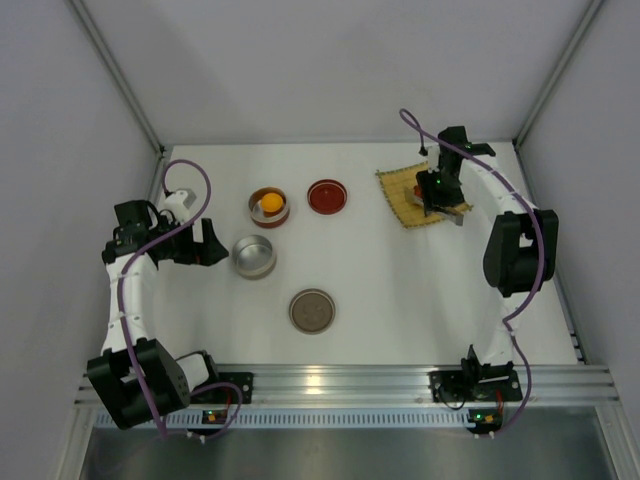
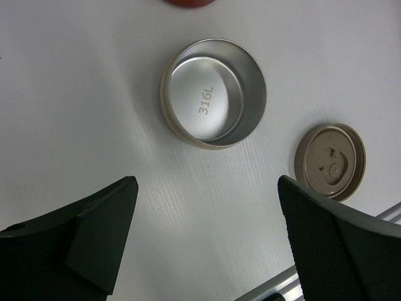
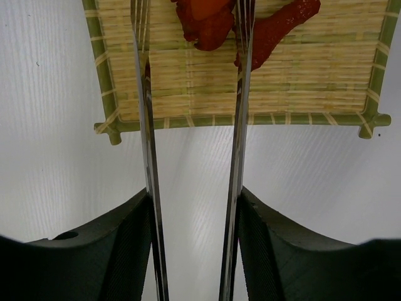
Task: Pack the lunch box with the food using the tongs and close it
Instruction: Pick up the fake food from the plate.
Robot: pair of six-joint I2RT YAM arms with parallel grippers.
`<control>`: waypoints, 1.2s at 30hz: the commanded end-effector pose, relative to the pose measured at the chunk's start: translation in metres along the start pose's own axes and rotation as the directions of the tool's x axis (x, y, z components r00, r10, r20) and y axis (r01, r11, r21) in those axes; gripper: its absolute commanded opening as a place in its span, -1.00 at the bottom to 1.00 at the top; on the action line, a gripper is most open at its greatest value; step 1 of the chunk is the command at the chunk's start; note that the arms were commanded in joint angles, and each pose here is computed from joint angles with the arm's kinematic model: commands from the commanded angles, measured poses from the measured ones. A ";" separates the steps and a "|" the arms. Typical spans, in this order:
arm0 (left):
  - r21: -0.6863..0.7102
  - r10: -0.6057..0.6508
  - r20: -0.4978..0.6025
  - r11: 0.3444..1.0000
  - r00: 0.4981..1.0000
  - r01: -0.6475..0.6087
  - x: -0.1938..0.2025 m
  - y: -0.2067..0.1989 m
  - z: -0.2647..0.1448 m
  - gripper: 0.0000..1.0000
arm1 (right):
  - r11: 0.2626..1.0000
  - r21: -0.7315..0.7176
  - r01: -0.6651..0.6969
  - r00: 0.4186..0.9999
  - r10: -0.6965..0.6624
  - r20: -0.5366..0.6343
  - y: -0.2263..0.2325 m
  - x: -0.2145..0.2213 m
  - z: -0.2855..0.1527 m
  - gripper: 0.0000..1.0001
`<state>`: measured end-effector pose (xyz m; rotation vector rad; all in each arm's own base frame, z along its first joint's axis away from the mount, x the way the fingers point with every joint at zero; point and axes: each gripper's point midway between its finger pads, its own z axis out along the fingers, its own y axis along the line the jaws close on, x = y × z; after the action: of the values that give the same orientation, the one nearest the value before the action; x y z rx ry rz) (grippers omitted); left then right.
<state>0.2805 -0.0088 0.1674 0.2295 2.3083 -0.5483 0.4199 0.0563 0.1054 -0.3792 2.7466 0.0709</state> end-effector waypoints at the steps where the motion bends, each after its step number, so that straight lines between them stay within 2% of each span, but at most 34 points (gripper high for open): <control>1: -0.006 0.034 0.041 0.999 0.999 -0.034 -0.012 0.002 -0.001 0.96 | 1.000 0.003 0.022 0.999 -0.022 0.040 0.004 -0.012 0.001 -0.01; 12: -0.009 0.035 0.041 0.999 0.999 -0.035 -0.012 0.003 -0.001 0.97 | 0.999 0.016 0.034 0.999 -0.034 0.039 0.002 -0.007 -0.005 -0.22; 17: -0.005 0.036 0.047 0.999 0.998 -0.036 -0.014 0.002 -0.002 0.96 | 0.999 0.016 0.036 0.998 -0.037 0.056 0.001 -0.011 -0.012 -0.41; 25: -0.006 0.036 0.051 0.999 0.998 -0.036 -0.016 0.002 -0.002 0.96 | 0.999 -0.042 0.033 0.989 -0.026 0.146 0.014 -0.030 -0.040 -0.71; 36: -0.008 0.034 0.047 0.999 0.998 -0.033 -0.015 0.002 -0.002 0.96 | 0.998 -0.043 0.053 0.976 -0.043 0.211 0.016 -0.042 -0.062 -0.81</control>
<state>0.2817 -0.0079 0.1677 0.2304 2.3047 -0.5412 0.4193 0.0657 0.1299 -0.4085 2.6814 0.1418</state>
